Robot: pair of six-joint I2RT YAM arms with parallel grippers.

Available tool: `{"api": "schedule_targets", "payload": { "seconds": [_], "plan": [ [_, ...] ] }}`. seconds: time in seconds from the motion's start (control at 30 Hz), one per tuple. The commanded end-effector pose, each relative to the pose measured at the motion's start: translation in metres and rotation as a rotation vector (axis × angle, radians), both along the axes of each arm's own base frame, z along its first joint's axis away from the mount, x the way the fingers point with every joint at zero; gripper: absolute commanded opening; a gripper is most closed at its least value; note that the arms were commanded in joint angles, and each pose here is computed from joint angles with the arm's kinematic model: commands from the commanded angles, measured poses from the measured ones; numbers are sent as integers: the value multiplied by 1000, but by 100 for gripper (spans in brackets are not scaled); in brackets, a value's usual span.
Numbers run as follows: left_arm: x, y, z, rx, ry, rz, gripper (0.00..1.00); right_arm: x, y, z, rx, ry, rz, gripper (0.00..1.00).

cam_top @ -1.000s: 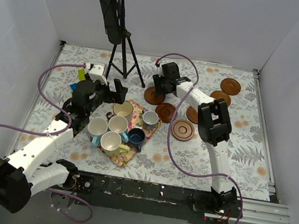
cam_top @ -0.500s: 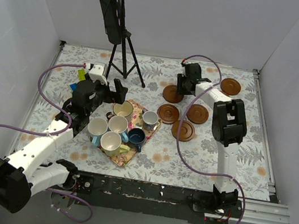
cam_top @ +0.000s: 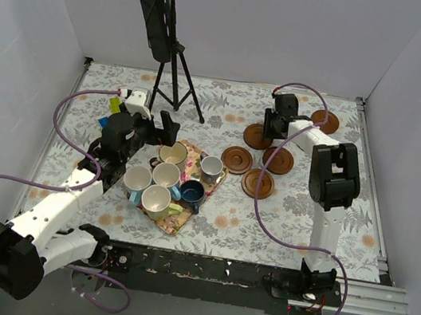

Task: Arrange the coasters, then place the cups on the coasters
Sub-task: Move the coaster to the center of the board.

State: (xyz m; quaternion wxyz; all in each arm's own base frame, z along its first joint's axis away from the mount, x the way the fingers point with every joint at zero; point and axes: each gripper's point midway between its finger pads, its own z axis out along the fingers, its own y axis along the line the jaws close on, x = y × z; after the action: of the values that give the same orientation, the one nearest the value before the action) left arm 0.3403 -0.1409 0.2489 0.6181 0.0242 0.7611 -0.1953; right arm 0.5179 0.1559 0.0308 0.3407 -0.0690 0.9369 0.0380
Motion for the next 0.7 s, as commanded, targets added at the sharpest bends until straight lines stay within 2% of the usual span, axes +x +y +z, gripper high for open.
{"api": "schedule_targets", "payload": {
  "seconds": [0.0, 0.33, 0.67],
  "plan": [
    [-2, -3, 7, -5, -21, -12, 98, -52, -18, -26, -65, 132, -2, 32],
    [-2, -2, 6, -4, -20, -7, 98, -78, -10, -34, -81, 162, 16, 31],
    [-3, -1, 8, -5, -26, -6, 98, -111, -38, -52, -105, 203, -78, 30]
  ]
}}
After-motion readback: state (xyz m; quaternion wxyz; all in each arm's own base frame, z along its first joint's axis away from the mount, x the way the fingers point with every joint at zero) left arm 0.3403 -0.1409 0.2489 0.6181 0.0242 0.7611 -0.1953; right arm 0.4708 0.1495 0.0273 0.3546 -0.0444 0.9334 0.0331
